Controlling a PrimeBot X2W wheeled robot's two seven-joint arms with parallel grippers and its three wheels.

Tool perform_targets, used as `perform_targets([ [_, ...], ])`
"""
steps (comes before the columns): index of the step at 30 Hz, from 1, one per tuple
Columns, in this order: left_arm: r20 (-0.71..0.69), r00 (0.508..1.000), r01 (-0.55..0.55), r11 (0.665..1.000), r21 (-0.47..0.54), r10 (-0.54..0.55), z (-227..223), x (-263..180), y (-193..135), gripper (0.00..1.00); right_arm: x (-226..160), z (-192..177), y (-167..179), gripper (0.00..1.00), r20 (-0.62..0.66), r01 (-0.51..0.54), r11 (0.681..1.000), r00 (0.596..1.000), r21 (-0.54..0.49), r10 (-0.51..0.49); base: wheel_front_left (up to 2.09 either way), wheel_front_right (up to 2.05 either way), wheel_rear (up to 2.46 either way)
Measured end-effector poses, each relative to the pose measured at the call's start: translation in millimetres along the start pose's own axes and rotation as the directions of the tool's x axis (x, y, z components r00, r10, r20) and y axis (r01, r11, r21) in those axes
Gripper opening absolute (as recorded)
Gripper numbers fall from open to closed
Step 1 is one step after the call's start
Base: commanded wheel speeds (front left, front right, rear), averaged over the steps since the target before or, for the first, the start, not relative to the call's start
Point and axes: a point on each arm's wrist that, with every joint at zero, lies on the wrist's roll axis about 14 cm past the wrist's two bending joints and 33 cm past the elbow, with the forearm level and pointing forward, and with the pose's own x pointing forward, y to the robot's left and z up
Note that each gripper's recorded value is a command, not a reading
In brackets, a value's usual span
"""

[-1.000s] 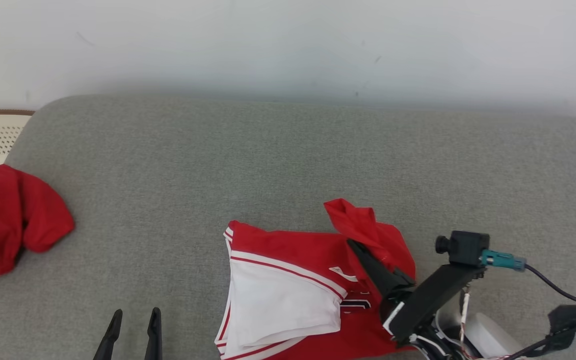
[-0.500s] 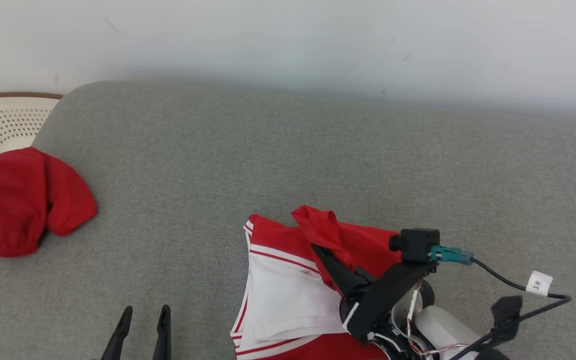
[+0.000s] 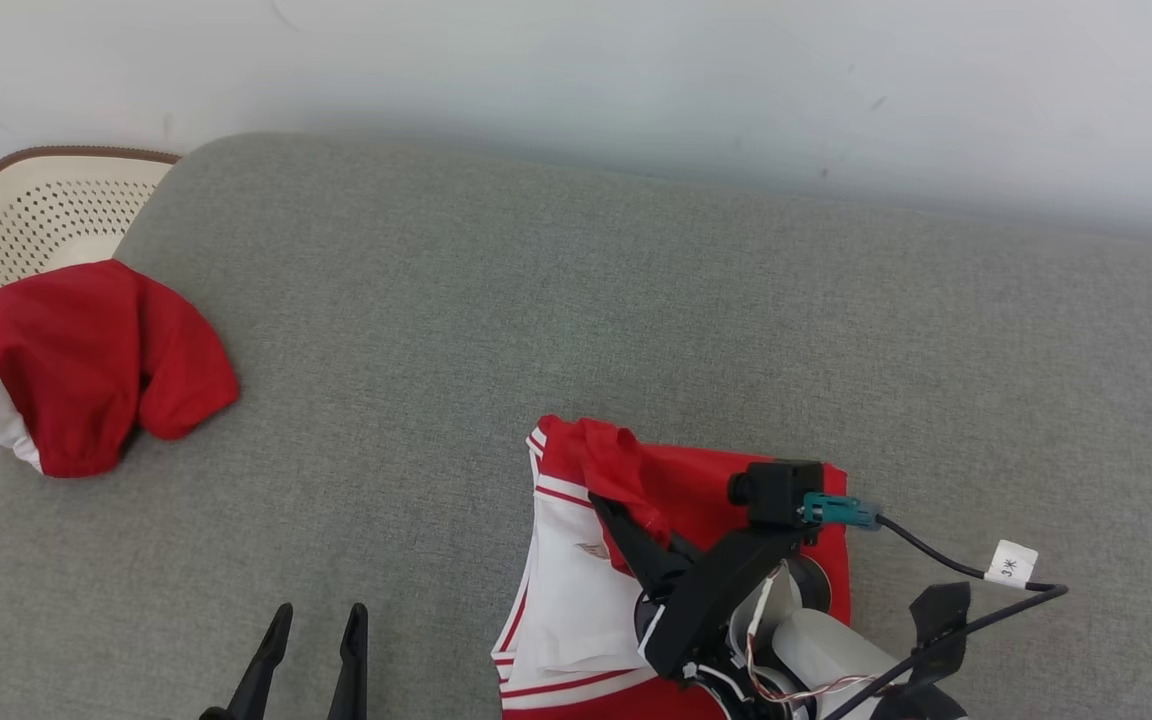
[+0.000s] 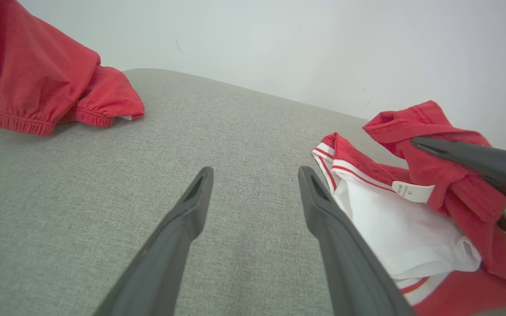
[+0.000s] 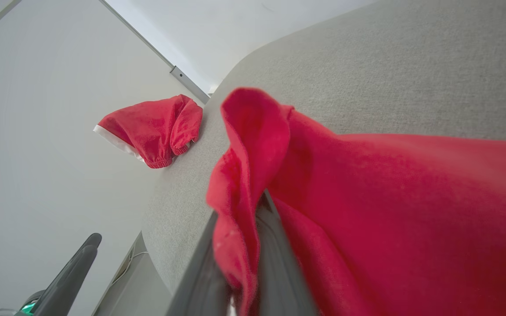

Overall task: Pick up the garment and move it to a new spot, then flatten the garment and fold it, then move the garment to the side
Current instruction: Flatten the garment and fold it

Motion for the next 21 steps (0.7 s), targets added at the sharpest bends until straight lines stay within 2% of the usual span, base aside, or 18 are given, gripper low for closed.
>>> perform_targets([
  [3, 0.0, 1.0, -0.005, 1.0, 0.0, 0.005, 0, -1, 1, 1.0, 3, -3, 1, 0.0, -0.006, 0.0, 1.0, 1.0, -0.006, 0.0, 0.0, 0.0, 0.0],
  [4, 0.0, 1.0, -0.006, 1.0, 0.001, 0.006, 0, -1, 2, 1.0, 3, -3, 1, 0.07, -0.003, 0.002, 1.0, 1.0, -0.009, -0.002, 0.0, 0.0, 0.0],
  [6, 0.001, 1.0, -0.009, 1.0, 0.0, 0.009, 1, -1, 2, 1.0, 4, -1, 0, 0.91, 0.005, 0.005, 1.0, 1.0, -0.017, -0.004, 0.0, 0.0, 0.0],
  [7, 0.002, 1.0, -0.008, 1.0, 0.0, 0.008, 1, -1, 2, 1.0, 4, -1, 0, 1.0, 0.006, 0.006, 1.0, 1.0, -0.02, -0.006, 0.0, 0.0, 0.0],
  [14, 0.008, 1.0, -0.003, 1.0, -0.002, 0.003, 2, 0, 0, 1.0, 0, 17, -3, 1.0, 0.077, 0.013, 0.999, 0.997, -0.047, -0.01, 0.0, 0.0, 0.0],
  [21, 0.016, 1.0, 0.003, 1.0, -0.002, -0.003, 4, 0, -1, 1.0, -13, 53, -15, 1.0, 0.191, 0.043, 0.993, 0.981, -0.107, -0.022, 0.0, 0.0, 0.0],
])
